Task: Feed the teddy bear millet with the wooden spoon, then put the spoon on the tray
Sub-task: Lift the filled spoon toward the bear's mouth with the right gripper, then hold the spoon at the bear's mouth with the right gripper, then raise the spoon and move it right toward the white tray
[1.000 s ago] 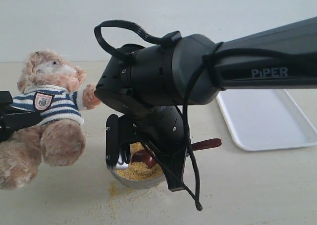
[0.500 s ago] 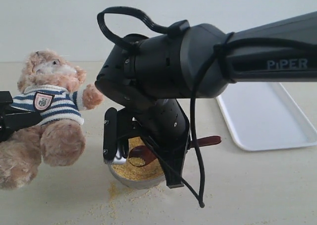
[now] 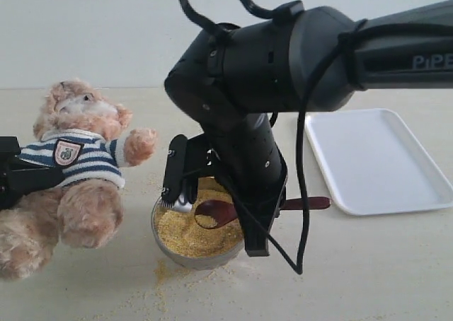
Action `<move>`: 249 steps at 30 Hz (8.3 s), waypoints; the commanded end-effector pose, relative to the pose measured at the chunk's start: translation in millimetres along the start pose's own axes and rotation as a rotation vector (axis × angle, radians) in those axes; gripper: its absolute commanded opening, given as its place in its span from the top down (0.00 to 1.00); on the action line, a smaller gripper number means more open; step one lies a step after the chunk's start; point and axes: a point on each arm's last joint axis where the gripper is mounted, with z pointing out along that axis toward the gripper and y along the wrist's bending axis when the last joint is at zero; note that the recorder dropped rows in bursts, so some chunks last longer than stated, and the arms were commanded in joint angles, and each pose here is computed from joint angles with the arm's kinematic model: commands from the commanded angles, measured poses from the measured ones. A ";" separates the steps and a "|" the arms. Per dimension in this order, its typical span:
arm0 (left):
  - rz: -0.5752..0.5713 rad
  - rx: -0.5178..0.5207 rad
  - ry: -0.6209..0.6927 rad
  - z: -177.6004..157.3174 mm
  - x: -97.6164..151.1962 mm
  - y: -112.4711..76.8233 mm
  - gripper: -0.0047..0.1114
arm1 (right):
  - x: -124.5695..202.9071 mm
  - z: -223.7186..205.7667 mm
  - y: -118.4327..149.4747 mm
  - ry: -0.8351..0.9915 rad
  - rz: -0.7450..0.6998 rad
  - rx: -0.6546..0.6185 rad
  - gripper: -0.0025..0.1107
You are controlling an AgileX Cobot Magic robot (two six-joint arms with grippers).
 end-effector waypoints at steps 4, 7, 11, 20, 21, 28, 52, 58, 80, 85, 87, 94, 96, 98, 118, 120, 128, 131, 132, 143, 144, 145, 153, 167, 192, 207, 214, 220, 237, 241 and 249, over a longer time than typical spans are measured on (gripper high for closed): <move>0.002 0.129 0.100 -1.6 7.7 -12.1 0.92 | 15.7 -13.1 -7.2 -0.064 0.063 -0.065 0.98; -0.009 0.108 0.159 -2.1 13.4 -10.1 0.92 | 15.4 -16.2 -5.1 -0.086 0.074 -0.088 0.98; -0.011 0.098 0.178 -2.2 17.7 -8.1 0.92 | 13.9 -16.6 -2.8 -0.101 0.084 -0.114 0.98; 0.031 0.084 0.186 -2.3 18.6 -6.5 0.92 | 15.6 -18.3 -4.2 -0.097 0.074 -0.096 0.98; 0.029 0.082 0.192 -2.1 19.1 -6.0 0.92 | 16.8 -18.4 -5.9 -0.087 0.064 -0.077 0.98; -0.044 0.031 0.204 -2.2 30.6 2.0 0.92 | 22.8 -30.3 -14.0 -0.084 0.070 0.005 0.98; -0.110 0.097 0.253 -4.5 49.9 0.7 0.92 | 13.5 -74.8 -25.9 -0.271 0.229 -0.006 0.98; -0.110 0.097 0.253 -4.5 49.9 0.7 0.92 | -7.7 -81.1 -35.3 -0.346 0.265 -0.044 0.98; -0.099 0.124 0.234 -4.3 48.1 -1.6 0.92 | -52.6 -78.0 -34.0 -0.405 0.226 -0.076 0.98; -0.099 0.124 0.234 -4.3 48.1 -1.6 0.92 | -53.3 -78.3 -34.6 -0.415 0.228 -0.071 0.98; -0.099 0.124 0.234 -4.3 48.1 -1.6 0.92 | -54.1 -78.6 -35.3 -0.425 0.229 -0.065 0.98; -0.099 0.124 0.234 -4.3 48.1 -1.6 0.92 | -56.3 -78.7 -36.7 -0.447 0.232 -0.053 0.98; -0.100 0.127 0.235 -4.4 48.2 -1.8 0.92 | -55.9 -77.5 -37.8 -0.437 0.228 -0.038 0.98; -0.100 0.127 0.235 -4.4 48.2 -1.8 0.92 | -56.4 -74.6 -39.3 -0.424 0.223 -0.021 0.98; -0.090 0.127 0.235 -4.4 48.2 -1.8 0.92 | -80.0 -71.0 -16.1 -0.262 0.069 0.317 0.98; -0.090 0.127 0.235 -4.4 48.2 -1.8 0.92 | -78.6 -65.7 -15.2 -0.232 0.059 0.333 0.98; -0.092 0.128 0.233 -4.4 48.0 -1.8 0.92 | -86.1 -53.2 3.9 -0.171 -0.007 0.470 0.98; -0.092 0.128 0.233 -4.4 48.0 -1.8 0.92 | -90.4 -58.7 6.8 -0.191 0.014 0.545 0.98; -0.092 0.128 0.233 -4.4 48.0 -1.8 0.92 | -90.7 -59.6 6.7 -0.193 0.021 0.558 0.98; -0.092 0.128 0.233 -4.4 48.0 -1.8 0.92 | -93.3 -66.2 13.5 -0.178 0.015 0.621 0.98; -0.088 0.128 0.233 -4.4 48.0 -1.8 0.92 | -93.1 -66.5 14.3 -0.171 0.015 0.622 0.98; -0.088 0.128 0.233 -4.4 48.0 -1.8 0.92 | -92.8 -66.6 14.1 -0.169 0.015 0.624 0.98; -0.079 0.130 0.230 -4.3 47.8 -1.8 0.92 | -94.8 -72.2 21.7 -0.140 -0.026 0.671 0.98; -0.031 0.138 0.218 -4.2 47.0 -2.1 0.92 | -99.3 -77.7 25.5 -0.144 -0.054 0.745 0.98; -0.022 0.167 0.217 -4.5 46.9 -4.6 0.92 | -110.2 -76.3 43.7 -0.118 -0.067 0.811 0.98; -0.001 0.174 0.210 -4.5 46.5 -5.0 0.92 | -50.6 -109.4 7.4 -0.266 0.309 0.474 0.98; 0.024 0.176 0.208 -4.5 46.5 -4.9 0.92 | 28.5 -140.6 -36.1 -0.387 0.546 0.245 0.98; 0.033 0.177 0.207 -4.5 46.5 -4.9 0.92 | 80.6 -131.4 -36.1 -0.344 0.632 0.198 0.98; 0.035 0.175 0.206 -4.5 46.4 -4.8 0.92 | 246.6 -10.6 -62.7 -0.278 1.383 0.062 0.98; 0.035 0.177 0.207 -4.5 46.5 -5.0 0.92 | 244.0 5.0 -79.3 -0.382 1.375 0.074 0.98; 0.035 0.177 0.207 -4.5 46.5 -5.0 0.92 | 226.3 60.2 -99.1 -0.372 1.372 0.042 0.98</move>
